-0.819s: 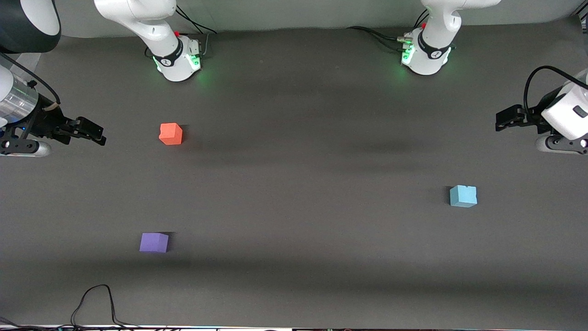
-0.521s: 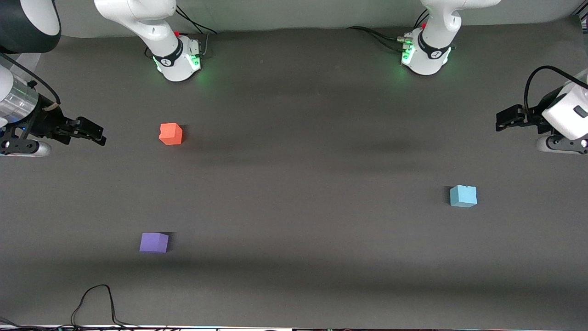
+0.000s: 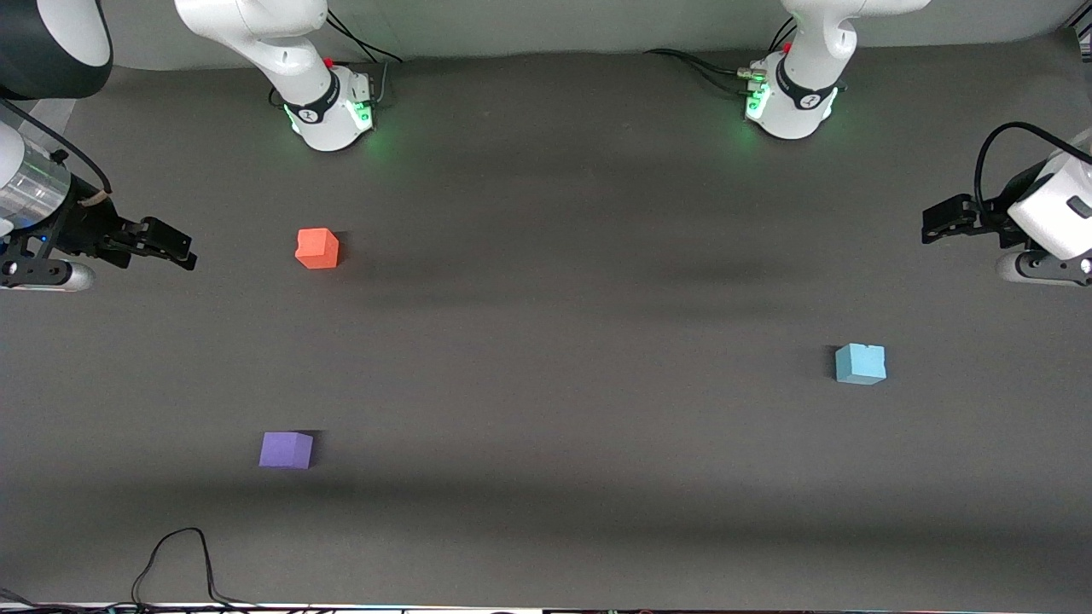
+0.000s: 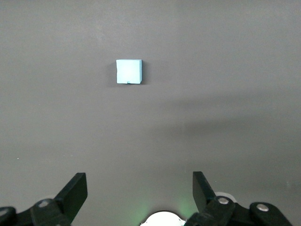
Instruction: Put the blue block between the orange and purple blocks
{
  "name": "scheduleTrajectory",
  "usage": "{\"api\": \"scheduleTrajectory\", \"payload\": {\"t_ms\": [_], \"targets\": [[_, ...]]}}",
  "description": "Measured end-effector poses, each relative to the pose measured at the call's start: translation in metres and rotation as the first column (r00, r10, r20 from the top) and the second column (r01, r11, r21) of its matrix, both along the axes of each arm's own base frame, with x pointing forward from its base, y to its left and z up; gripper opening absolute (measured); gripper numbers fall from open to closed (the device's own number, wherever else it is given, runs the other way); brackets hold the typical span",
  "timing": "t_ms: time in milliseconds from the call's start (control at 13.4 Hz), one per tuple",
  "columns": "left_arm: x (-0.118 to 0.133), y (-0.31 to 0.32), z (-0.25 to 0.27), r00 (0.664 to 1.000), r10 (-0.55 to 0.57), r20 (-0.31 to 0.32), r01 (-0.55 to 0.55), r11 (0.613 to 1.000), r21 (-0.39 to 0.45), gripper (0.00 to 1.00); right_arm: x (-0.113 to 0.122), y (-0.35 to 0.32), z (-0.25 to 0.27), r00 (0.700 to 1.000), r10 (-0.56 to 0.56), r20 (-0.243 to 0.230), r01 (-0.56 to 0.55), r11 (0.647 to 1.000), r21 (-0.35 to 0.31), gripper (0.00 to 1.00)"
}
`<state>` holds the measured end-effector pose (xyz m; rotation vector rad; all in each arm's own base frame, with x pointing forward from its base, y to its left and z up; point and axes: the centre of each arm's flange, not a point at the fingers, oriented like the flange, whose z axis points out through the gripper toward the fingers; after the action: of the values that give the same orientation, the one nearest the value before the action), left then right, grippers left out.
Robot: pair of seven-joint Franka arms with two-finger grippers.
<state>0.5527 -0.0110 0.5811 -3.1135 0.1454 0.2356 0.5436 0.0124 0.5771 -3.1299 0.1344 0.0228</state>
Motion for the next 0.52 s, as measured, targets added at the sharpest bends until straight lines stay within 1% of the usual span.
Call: {"api": "scheduleTrajectory", "payload": {"t_ms": [223,372,521], "targets": [[0.002,0.004,0.001,1.000,0.004,0.016,-0.004,1.000,0.001,1.00,0.000,-0.004,0.000,1.000,-0.009,0.000,0.009,1.000,0.002,1.00],[0.004,0.017,0.002,0.999,-0.024,0.029,0.024,1.000,-0.003,1.00,0.000,-0.006,0.000,1.000,-0.011,-0.001,0.011,1.000,0.003,1.00],[0.004,0.035,-0.002,0.999,-0.043,0.024,0.043,0.999,-0.009,1.00,0.000,-0.006,-0.001,1.000,-0.011,-0.001,0.011,1.000,0.003,1.00]]}}
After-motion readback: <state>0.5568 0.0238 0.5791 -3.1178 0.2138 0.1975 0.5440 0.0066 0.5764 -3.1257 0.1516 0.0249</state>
